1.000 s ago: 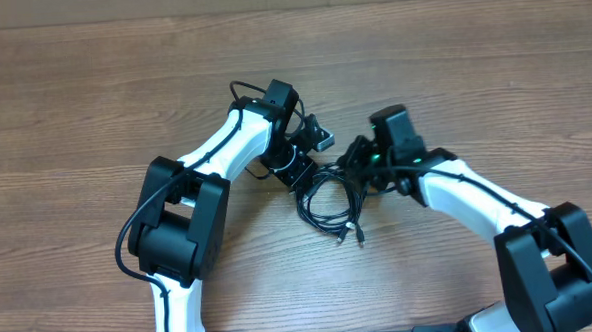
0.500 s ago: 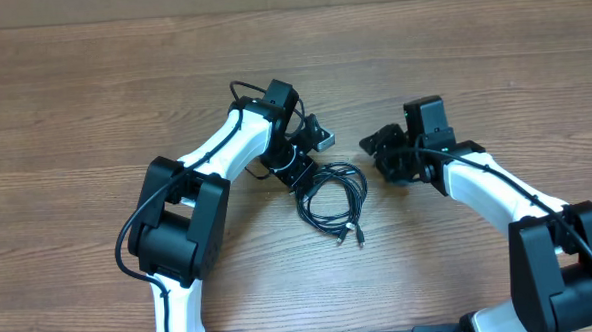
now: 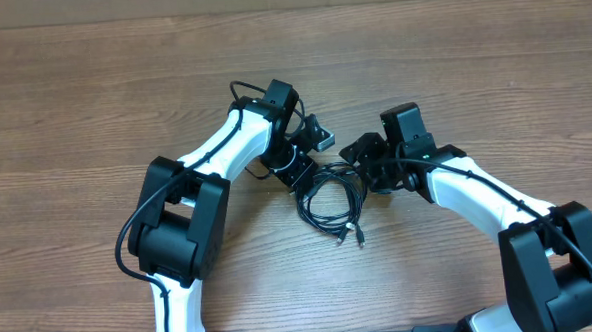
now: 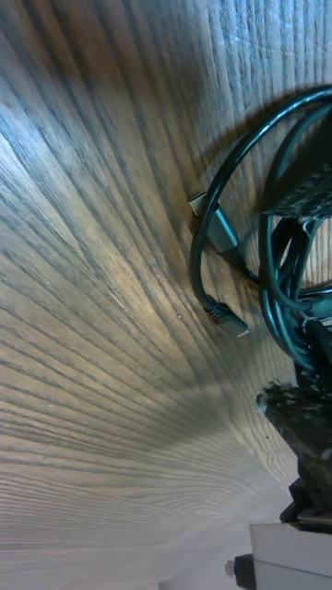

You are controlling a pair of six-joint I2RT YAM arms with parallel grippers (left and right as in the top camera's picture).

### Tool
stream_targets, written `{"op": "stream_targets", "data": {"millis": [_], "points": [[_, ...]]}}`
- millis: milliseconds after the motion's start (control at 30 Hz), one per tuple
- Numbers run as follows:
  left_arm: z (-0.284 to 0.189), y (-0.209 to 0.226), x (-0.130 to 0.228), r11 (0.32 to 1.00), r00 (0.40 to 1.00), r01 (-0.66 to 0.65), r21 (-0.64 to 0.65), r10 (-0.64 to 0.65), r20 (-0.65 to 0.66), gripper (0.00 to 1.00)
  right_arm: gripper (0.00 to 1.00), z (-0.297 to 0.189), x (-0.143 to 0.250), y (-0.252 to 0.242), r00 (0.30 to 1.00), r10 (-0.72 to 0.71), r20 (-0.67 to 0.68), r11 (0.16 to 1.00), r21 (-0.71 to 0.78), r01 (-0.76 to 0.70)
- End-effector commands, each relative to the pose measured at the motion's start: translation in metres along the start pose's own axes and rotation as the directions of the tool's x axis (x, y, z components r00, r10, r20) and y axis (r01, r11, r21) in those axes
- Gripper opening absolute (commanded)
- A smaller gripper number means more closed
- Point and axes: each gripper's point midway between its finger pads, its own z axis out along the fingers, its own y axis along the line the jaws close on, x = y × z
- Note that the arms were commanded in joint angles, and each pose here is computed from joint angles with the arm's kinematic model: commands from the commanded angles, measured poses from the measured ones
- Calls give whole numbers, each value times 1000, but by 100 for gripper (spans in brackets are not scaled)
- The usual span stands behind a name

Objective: Untangle cables

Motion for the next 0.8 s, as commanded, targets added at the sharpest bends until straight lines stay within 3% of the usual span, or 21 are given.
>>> {"op": "stream_targets", "data": {"millis": [0,433,767], "points": [[3,-7,-6,999,999,-41,23,40,9,4,56,0,4,4,1000,-16,25,1000,5,16],[3,-7,-6,999,999,-38,22,37,8,4,57,2,12,7,999,38,11,999,1,-38],[2,-7,-6,999,999,-37,22,37,9,4,47,9,2,-16,990,80,118,992,90,-91]]}}
